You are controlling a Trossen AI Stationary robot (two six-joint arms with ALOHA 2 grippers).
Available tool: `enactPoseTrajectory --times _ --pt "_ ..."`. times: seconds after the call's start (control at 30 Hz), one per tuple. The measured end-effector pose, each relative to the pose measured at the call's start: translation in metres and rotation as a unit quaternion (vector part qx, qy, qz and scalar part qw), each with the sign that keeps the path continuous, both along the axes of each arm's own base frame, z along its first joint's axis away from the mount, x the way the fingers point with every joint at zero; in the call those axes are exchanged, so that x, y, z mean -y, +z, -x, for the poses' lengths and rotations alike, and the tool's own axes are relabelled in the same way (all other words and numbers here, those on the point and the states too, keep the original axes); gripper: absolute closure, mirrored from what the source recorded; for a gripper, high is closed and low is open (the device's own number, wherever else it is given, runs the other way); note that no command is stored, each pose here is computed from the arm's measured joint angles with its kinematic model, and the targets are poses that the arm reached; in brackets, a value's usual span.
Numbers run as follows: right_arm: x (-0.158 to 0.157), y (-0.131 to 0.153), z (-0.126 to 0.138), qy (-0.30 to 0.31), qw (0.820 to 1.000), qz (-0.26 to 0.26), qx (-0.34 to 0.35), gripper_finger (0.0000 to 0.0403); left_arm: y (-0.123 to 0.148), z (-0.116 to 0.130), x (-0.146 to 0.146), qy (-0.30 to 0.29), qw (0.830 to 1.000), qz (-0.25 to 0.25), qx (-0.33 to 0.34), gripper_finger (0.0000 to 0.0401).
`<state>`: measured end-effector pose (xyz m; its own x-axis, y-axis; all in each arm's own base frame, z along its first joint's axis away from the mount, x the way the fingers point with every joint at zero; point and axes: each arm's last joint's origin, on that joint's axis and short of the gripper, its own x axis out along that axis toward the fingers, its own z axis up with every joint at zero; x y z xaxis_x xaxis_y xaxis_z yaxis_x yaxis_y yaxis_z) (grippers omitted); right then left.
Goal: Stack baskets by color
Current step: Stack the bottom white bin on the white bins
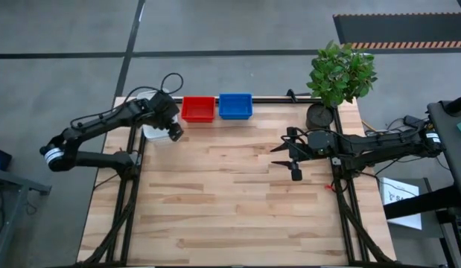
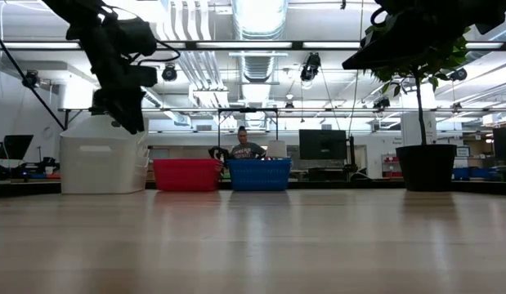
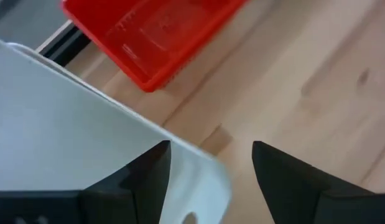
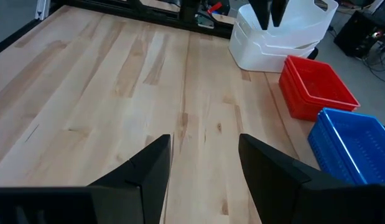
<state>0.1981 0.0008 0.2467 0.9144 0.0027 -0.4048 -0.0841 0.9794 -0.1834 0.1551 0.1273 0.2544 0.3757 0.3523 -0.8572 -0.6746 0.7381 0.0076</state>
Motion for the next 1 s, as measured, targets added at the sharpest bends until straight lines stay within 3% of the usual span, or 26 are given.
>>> enactPoseTrajectory --times 0.13,0.23,0.8,1.0 --pt "0.0 0.0 0.0 0.001 1.0 0.003 0.0 0.022 0.001 -0.001 -0.002 0.087 0.996 0.008 0.03 0.0191" --pt "0.0 0.0 0.0 0.002 1.0 0.004 0.0 0.022 0.0 -0.001 -0.001 0.116 0.993 0.008 0.03 0.0195" --pt "0.0 0.0 0.0 0.002 1.0 0.004 0.0 0.022 -0.018 -0.016 -0.007 0.126 0.992 0.012 -0.022 0.0266" --pt "0.0 0.0 0.0 0.001 1.0 0.004 -0.002 0.022 -0.018 -0.015 -0.007 0.128 0.991 0.012 -0.024 0.0308"
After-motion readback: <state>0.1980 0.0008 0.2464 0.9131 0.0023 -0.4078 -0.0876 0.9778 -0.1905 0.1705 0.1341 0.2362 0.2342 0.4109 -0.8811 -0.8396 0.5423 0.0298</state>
